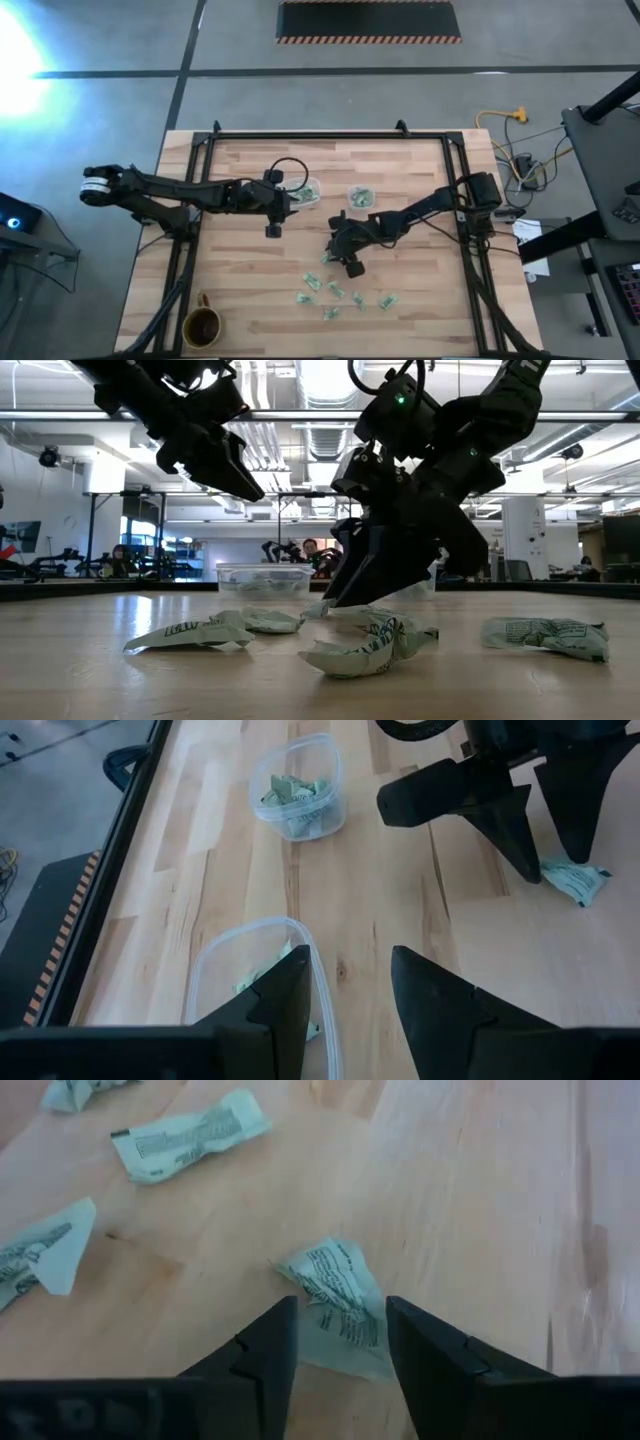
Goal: Pick and place Stevia / Truvia into bins
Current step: Put the stevia packet into the transparent square container
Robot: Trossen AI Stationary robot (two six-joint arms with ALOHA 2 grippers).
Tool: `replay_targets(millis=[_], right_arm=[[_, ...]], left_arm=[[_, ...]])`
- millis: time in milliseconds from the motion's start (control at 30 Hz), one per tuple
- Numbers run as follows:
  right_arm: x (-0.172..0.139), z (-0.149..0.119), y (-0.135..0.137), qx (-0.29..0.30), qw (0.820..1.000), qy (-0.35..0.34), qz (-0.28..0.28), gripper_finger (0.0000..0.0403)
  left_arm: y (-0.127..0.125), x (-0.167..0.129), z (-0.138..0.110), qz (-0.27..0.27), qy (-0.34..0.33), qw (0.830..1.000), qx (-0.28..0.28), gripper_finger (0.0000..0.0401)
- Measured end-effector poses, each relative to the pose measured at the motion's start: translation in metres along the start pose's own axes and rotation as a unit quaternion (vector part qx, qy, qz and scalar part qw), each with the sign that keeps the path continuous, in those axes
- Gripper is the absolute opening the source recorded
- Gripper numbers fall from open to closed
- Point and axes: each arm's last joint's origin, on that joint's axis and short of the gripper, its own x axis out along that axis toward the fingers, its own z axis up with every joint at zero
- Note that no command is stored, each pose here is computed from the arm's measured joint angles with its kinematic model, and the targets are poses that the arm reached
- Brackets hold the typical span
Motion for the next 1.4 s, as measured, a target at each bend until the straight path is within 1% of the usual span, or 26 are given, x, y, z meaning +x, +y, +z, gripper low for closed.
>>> replay_targets(millis=[300,433,567,733,900,1000,1167,1300,1400], right_arm=[[-0.001,0.0,0.0,-0.021,1.0,0.005,0.0,0.0051],[-0.003,0.002,0.0,-0.029,1.0,0.002,0.0,0.0016],[-0.009,0.006,0.001,-0.035,0.999,-0.001,-0.003,0.0009],[-0.024,0.012,0.001,-0.034,0.999,0.008,-0.012,0.0009],[-0.047,0.018,0.001,-0.034,0.996,0.041,-0.071,0.0009],[-0.063,0.019,-0.001,-0.016,0.99,0.065,-0.121,0.0009],[-0.086,0.014,-0.004,0.018,0.97,0.097,-0.224,0.0009],[-0.1,0.006,-0.005,0.042,0.954,0.093,-0.282,0.0009],[-0.106,0.0,-0.006,0.057,0.943,0.092,-0.314,0.0009]], left_arm=[[0.0,0.0,0.0,0.0,0.0,1.0,0.0,0.0125],[0.0,0.0,0.0,0.0,0.0,1.0,0.0,0.0125],[0.0,0.0,0.0,0.0,0.0,1.0,0.0,0.0125],[0.0,0.0,0.0,0.0,0.0,1.0,0.0,0.0125],[0.0,0.0,0.0,0.0,0.0,1.0,0.0,0.0125],[0.0,0.0,0.0,0.0,0.0,1.0,0.0,0.0125],[0.0,0.0,0.0,0.0,0.0,1.0,0.0,0.0125],[0.0,0.0,0.0,0.0,0.0,1.0,0.0,0.0125],[0.0,0.0,0.0,0.0,0.0,1.0,0.0,0.0125]])
